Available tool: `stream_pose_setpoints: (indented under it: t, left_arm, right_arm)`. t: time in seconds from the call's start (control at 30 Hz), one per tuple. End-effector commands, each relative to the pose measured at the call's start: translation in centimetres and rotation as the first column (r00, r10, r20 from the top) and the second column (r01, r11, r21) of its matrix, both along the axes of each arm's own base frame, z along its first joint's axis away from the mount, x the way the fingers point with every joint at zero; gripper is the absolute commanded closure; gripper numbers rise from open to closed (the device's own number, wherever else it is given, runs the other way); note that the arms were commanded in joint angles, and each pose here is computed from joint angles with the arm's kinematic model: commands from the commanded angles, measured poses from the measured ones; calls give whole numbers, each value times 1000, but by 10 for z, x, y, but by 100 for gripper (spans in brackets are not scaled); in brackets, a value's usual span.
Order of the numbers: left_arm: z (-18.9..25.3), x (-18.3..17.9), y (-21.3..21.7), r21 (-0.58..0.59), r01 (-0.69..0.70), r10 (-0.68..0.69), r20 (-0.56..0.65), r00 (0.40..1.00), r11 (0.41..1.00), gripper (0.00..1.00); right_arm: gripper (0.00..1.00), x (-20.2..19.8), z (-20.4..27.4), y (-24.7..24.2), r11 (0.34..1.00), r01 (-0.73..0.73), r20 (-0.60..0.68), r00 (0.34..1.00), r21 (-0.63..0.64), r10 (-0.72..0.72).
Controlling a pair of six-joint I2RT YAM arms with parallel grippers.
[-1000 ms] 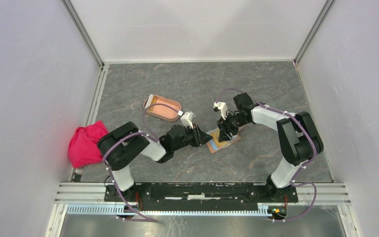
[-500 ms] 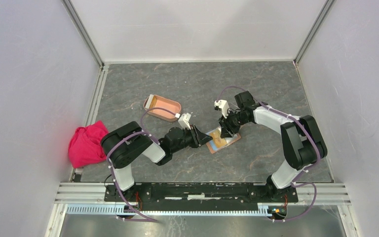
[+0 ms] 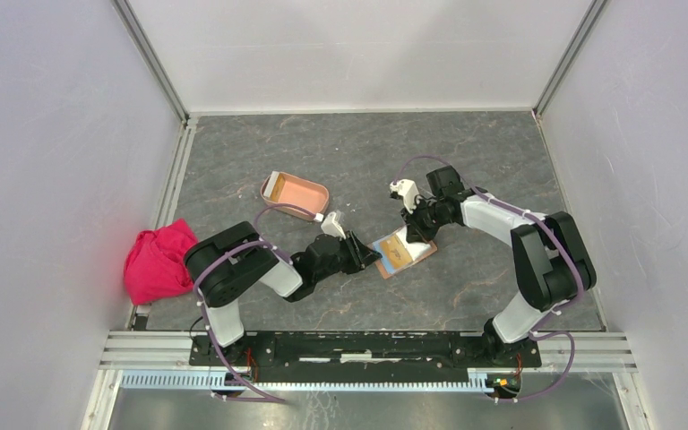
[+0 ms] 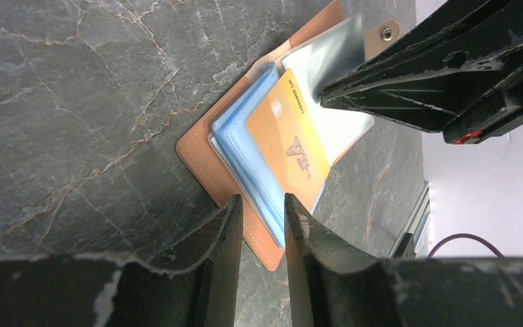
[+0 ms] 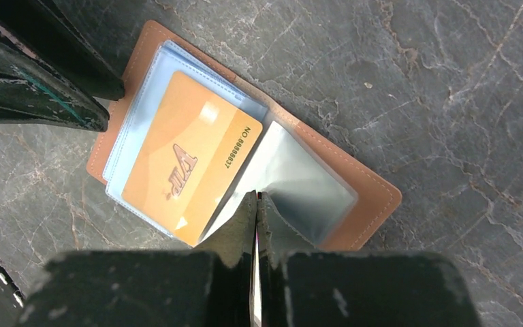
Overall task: Put the credit cards into the card holder
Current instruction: Insert the credit card into the card holder, then turn over the card slot in the card holder.
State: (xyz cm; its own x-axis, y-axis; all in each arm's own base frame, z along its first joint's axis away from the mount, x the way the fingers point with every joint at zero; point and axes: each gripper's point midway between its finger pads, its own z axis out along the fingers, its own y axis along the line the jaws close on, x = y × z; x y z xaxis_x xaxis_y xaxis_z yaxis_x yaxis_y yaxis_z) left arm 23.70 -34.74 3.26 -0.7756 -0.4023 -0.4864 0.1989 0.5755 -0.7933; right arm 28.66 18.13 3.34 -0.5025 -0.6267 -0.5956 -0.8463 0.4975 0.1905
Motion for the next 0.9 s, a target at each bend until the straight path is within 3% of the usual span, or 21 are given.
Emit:
stream_pose_setpoints:
  t: [0.0,0.5,0.87]
  left_arm:
    - [15,10,-7,-35,-50,50,1,999,998,64]
    - [18,10,-13,-49,-35,35,-2,999,998,64]
    - [34,3,-4,-171,-81,77,-31,997,982,60]
  right_arm:
    - [99,-3,-12,5,1000,-12,-18,1000,-17,11]
    - [100,-20,-12,21,996,-87,-60,994,33,89]
    - [92,-16,0,18,995,-92,-10,996,37,92]
